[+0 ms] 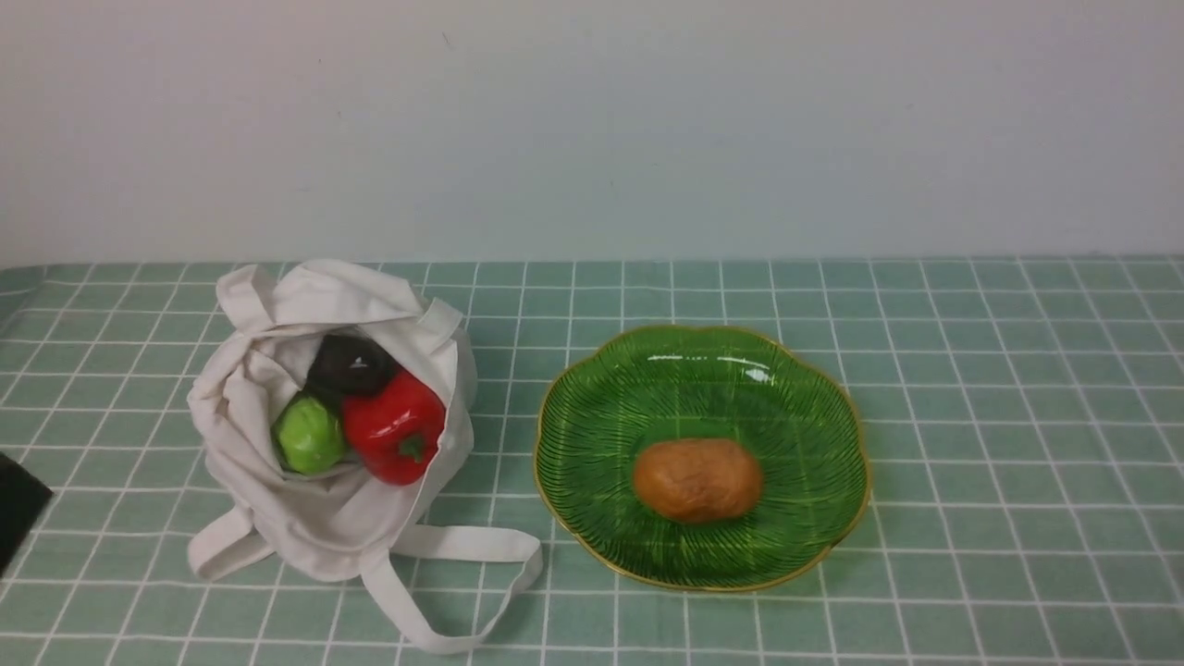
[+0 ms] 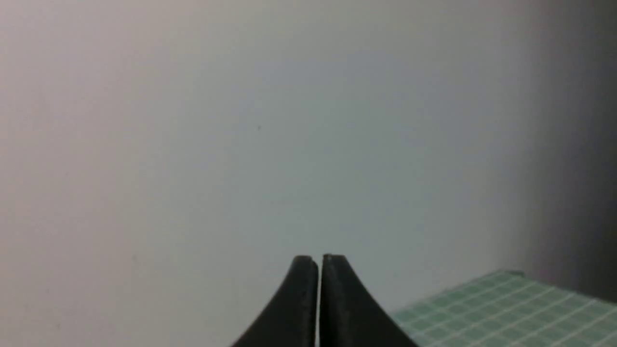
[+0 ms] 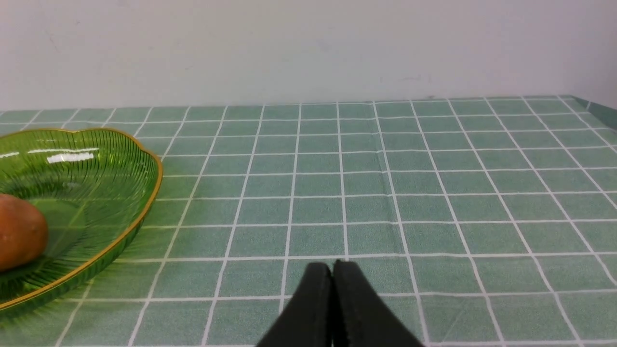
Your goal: Take vegetables from cloth bag on blue coffee tablecloth place on plate.
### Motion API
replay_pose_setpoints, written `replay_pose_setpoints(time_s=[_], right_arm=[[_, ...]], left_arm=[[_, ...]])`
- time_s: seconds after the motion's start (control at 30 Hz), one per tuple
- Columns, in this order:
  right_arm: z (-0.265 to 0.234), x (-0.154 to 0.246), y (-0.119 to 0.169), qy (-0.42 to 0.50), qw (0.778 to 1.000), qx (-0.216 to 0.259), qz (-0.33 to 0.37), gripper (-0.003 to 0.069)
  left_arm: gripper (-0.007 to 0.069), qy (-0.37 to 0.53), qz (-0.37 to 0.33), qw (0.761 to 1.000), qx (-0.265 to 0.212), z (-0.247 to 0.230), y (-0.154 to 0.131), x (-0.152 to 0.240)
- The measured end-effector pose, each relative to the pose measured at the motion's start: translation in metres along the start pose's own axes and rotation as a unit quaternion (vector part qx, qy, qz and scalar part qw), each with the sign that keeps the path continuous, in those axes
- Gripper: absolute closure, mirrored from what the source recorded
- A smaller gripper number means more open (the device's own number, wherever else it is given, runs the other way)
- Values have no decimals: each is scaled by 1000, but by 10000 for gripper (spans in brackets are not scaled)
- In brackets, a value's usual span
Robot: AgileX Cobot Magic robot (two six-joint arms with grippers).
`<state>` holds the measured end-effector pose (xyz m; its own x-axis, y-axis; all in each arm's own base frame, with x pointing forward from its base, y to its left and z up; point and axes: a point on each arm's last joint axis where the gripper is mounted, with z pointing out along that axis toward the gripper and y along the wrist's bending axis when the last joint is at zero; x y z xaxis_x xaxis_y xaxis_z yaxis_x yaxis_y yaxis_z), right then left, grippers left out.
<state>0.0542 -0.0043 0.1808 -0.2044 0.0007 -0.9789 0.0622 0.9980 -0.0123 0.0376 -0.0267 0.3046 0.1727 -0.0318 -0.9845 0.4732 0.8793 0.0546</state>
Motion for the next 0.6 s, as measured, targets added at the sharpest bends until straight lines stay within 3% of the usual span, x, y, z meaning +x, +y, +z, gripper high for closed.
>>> replay_pose_setpoints(time_s=[0.2, 0.23, 0.37, 0.6], right_arm=[[0, 0, 0, 0, 1000, 0, 0, 669], [0, 0, 0, 0, 1000, 0, 0, 669], [0, 0, 0, 0, 1000, 0, 0, 669], [0, 0, 0, 0, 1000, 0, 0, 669]], left_arm=[[633, 90, -12, 990, -106, -2, 12, 51], [633, 113, -19, 984, -140, -4, 16, 67], [633, 161, -35, 966, -201, -11, 22, 106], [633, 218, -45, 948, -228, -20, 22, 131]])
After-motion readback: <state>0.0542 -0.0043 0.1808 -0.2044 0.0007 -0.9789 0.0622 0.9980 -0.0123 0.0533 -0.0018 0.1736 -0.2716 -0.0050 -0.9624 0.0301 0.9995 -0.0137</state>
